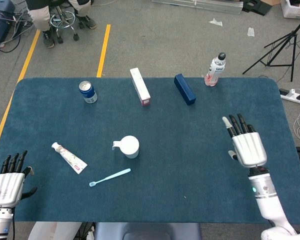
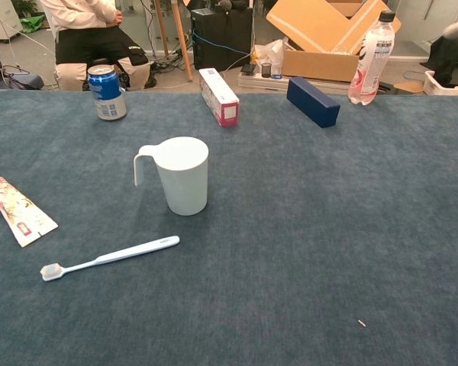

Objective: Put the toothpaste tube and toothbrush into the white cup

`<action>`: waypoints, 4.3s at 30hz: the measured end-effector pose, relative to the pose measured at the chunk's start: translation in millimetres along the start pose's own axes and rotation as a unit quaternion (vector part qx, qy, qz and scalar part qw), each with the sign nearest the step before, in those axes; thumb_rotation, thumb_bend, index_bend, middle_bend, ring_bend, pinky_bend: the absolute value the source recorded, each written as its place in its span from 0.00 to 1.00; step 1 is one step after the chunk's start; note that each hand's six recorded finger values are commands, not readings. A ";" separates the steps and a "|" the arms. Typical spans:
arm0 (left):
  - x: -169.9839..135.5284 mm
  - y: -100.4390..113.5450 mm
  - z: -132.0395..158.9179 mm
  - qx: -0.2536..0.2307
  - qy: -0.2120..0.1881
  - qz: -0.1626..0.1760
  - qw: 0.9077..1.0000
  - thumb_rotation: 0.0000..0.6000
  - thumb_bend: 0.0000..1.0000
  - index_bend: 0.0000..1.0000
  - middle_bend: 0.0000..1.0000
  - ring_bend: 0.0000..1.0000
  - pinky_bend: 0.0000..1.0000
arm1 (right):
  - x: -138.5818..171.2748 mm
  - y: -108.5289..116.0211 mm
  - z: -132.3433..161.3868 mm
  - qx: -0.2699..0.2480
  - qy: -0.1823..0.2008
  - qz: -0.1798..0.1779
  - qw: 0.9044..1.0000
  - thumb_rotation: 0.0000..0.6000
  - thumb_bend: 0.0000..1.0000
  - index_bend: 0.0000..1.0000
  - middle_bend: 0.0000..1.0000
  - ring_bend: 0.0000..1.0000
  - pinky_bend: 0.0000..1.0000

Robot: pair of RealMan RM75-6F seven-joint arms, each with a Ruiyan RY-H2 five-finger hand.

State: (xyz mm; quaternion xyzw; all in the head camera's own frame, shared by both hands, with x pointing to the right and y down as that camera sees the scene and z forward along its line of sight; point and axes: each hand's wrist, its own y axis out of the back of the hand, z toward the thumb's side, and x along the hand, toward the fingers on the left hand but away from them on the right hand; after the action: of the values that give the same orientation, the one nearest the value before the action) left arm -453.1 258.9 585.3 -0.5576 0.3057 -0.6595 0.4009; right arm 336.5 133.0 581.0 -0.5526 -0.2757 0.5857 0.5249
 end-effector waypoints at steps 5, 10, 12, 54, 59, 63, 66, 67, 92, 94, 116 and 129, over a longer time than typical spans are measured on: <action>1.0 0.0 0.2 -0.001 0.001 0.005 1.000 1.00 0.02 0.47 0.06 0.00 0.00 | 32.7 -4.8 -26.6 0.003 -0.045 0.000 0.999 1.00 0.00 0.02 0.11 0.03 0.35; 3.3 -2.2 -5.7 -0.002 0.013 0.001 1.000 1.00 0.02 0.47 0.06 0.00 0.00 | 49.8 -11.0 -41.3 -0.016 -0.060 -0.014 0.998 1.00 0.00 0.02 0.11 0.03 0.35; 4.1 -2.1 -7.5 -0.004 0.015 0.001 1.000 1.00 0.02 0.47 0.06 0.00 0.00 | 54.7 -13.9 -45.9 -0.026 -0.065 -0.019 0.997 1.00 0.00 0.02 0.11 0.03 0.35; 8.6 -9.6 -10.6 -0.010 0.018 -0.009 1.000 1.00 0.02 0.47 0.06 0.00 0.00 | 64.9 -25.5 -85.2 -0.105 -0.094 -0.032 0.990 1.00 0.00 0.02 0.11 0.03 0.35; 11.8 -7.9 -4.3 -0.010 0.006 -0.004 1.000 1.00 0.02 0.47 0.06 0.00 0.00 | 66.3 -21.5 -87.3 -0.111 -0.095 -0.037 0.989 1.00 0.00 0.02 0.11 0.03 0.35; 13.8 -6.8 -0.5 -0.004 -0.002 -0.006 1.000 1.00 0.02 0.47 0.06 0.00 0.00 | 67.1 -19.3 -87.8 -0.115 -0.094 -0.040 0.988 1.00 0.00 0.02 0.11 0.03 0.35; 14.1 -5.3 -0.4 -0.005 -0.001 -0.005 1.000 1.00 0.02 0.47 0.06 0.00 0.00 | 67.2 -18.7 -87.5 -0.117 -0.091 -0.040 0.988 1.00 0.00 0.02 0.11 0.03 0.35; 14.0 -5.2 -1.1 -0.007 0.001 -0.005 1.000 1.00 0.02 0.47 0.06 0.00 0.00 | 67.1 -19.0 -87.4 -0.117 -0.091 -0.039 0.988 1.00 0.00 0.02 0.11 0.03 0.35; 24.9 3.5 17.3 0.006 -0.042 0.001 0.999 1.00 0.02 0.47 0.05 0.00 0.00 | 65.6 -20.7 -81.1 -0.118 -0.080 -0.034 0.989 1.00 0.00 0.02 0.11 0.03 0.35; 30.3 5.0 24.4 0.008 -0.058 -0.004 0.998 1.00 0.02 0.47 0.05 0.00 0.00 | 65.9 -20.2 -80.6 -0.120 -0.078 -0.034 0.989 1.00 0.00 0.02 0.11 0.03 0.35; 103.4 5.6 85.7 0.110 -0.202 -0.035 0.973 1.00 0.02 0.39 0.00 0.00 0.00 | 66.4 -20.0 -78.2 -0.128 -0.069 -0.028 0.989 1.00 0.00 0.02 0.11 0.03 0.35; 115.0 -13.6 98.4 0.201 -0.226 -0.036 0.952 1.00 0.02 0.29 0.00 0.00 0.00 | 66.3 -21.9 -77.1 -0.131 -0.066 -0.021 0.989 1.00 0.00 0.02 0.11 0.03 0.35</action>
State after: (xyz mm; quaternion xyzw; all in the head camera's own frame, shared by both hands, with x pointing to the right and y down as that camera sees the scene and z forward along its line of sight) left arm -365.6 169.9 672.1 -0.6104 0.0478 -0.5782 0.5393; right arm 426.2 180.6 558.8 -0.5712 -0.3953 0.5686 0.4406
